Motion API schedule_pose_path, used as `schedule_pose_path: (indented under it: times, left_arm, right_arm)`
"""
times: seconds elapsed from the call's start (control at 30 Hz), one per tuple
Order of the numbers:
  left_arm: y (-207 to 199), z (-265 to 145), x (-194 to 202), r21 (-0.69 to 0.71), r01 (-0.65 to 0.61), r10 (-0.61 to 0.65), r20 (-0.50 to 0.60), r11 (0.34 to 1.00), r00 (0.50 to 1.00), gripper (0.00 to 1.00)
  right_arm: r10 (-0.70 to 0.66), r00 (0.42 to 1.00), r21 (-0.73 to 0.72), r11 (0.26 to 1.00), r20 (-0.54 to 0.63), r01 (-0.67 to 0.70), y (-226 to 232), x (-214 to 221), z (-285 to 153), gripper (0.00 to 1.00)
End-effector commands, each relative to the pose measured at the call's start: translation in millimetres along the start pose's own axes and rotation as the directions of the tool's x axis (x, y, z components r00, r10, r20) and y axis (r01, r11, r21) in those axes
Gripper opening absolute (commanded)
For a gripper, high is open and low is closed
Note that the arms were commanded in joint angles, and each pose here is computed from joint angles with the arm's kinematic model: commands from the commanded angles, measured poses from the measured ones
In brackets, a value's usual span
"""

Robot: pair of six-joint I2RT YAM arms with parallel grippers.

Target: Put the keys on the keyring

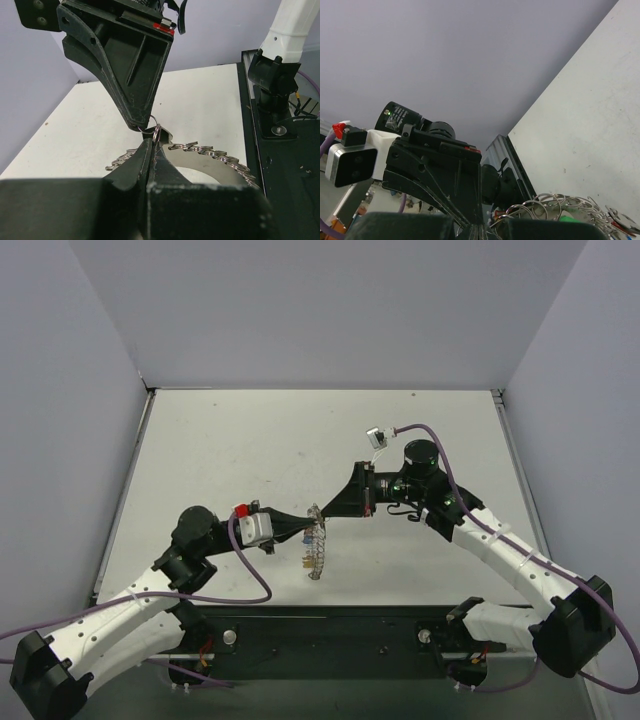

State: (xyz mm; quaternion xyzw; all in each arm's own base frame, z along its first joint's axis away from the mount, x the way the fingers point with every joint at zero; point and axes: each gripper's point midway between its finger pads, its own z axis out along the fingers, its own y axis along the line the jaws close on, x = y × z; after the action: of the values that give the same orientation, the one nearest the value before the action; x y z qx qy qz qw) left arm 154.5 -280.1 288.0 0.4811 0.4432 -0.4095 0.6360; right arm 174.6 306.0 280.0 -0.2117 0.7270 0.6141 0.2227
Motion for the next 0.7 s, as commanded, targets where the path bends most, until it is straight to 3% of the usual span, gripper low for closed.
schedule_pose_path:
  times: [0.0,0.67]
  left_arm:
    - [9.4,0.2,-33.9,-0.046,-0.082,0.085,0.083,0.996,0.993,0.00]
    - [12.6,-3.8,-35.8,-0.084,-0.102,0.108,0.083,0.991,0.991,0.00]
  right_arm:
    - [-0.058,0.998,-0.077,0.995,0.010,0.058,24.0,-9.4,0.0,0.00]
    - [-0.060,0.998,-0.094,0.994,0.008,0.060,31.7,-9.6,1.5,0.00]
